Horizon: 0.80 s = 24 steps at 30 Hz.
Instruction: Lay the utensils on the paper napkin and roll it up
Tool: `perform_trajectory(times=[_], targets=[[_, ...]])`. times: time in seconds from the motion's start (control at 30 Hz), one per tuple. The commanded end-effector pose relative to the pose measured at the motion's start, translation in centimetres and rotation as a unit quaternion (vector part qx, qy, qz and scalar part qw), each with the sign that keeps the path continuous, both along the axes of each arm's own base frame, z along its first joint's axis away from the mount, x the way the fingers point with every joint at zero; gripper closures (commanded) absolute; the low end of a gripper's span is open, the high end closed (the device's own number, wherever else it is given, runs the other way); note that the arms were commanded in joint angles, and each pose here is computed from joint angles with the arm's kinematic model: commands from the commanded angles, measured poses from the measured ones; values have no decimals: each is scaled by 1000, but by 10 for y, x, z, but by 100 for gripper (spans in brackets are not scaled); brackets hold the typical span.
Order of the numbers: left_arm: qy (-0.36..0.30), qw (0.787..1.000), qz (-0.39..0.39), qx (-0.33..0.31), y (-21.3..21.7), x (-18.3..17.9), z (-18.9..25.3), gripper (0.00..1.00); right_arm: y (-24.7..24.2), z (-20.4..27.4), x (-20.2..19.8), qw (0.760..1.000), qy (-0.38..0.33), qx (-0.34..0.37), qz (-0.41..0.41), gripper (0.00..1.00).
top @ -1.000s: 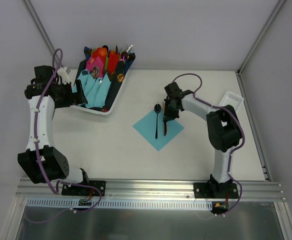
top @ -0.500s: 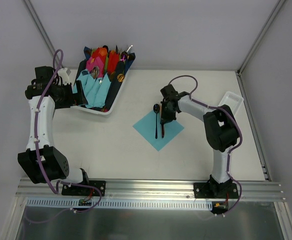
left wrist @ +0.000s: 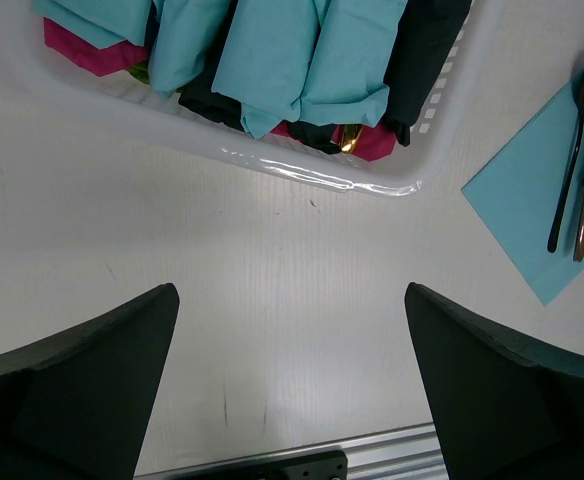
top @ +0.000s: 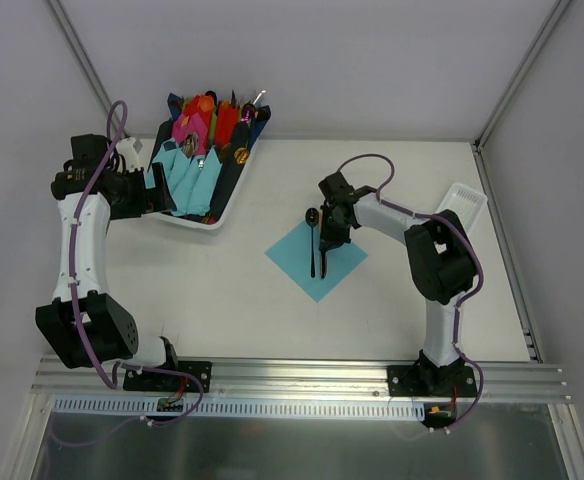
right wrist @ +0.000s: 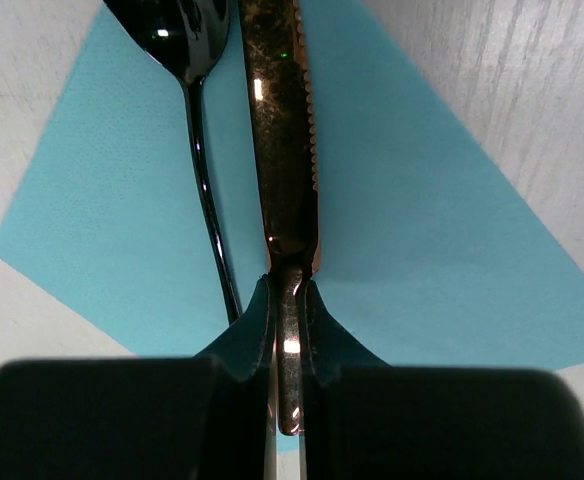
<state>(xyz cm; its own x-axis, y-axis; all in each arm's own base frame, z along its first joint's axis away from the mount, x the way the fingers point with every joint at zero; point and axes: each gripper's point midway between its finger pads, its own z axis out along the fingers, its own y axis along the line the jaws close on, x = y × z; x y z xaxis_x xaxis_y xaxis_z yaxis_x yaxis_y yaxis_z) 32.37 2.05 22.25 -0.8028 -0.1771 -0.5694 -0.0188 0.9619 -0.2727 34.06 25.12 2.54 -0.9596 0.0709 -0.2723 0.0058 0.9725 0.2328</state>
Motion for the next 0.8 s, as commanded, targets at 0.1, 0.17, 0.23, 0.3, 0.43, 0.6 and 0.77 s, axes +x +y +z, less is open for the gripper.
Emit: perform_trajectory(times=[0.1, 0.17, 0.23, 0.3, 0.43, 0.6, 0.77], targets=[[-18, 1000, 4, -4, -4, -4, 11, 1, 5, 7, -1, 1000, -9, 2, -12, 100], [-18, 1000, 4, -5, -4, -4, 10, 1, 7, 6, -2, 1000, -8, 5, -11, 100], [-17, 1000, 4, -6, -4, -4, 9, 1, 9, 6, -3, 1000, -7, 7, -12, 100], [-16, 1000, 5, -5, -4, -5, 9, 1, 9, 8, -3, 1000, -8, 7, -13, 100], [-17, 1000, 4, -6, -4, -5, 9, 1, 11, 5, -4, 1000, -3, 9, -17, 99], [-18, 1000, 3, -4, -4, -5, 9, 1, 11, 1, -5, 1000, 3, 7, -21, 84], [-18, 1000, 1, -8, -6, -5, 9, 1, 12, 2, -5, 1000, 2, 11, -23, 76]])
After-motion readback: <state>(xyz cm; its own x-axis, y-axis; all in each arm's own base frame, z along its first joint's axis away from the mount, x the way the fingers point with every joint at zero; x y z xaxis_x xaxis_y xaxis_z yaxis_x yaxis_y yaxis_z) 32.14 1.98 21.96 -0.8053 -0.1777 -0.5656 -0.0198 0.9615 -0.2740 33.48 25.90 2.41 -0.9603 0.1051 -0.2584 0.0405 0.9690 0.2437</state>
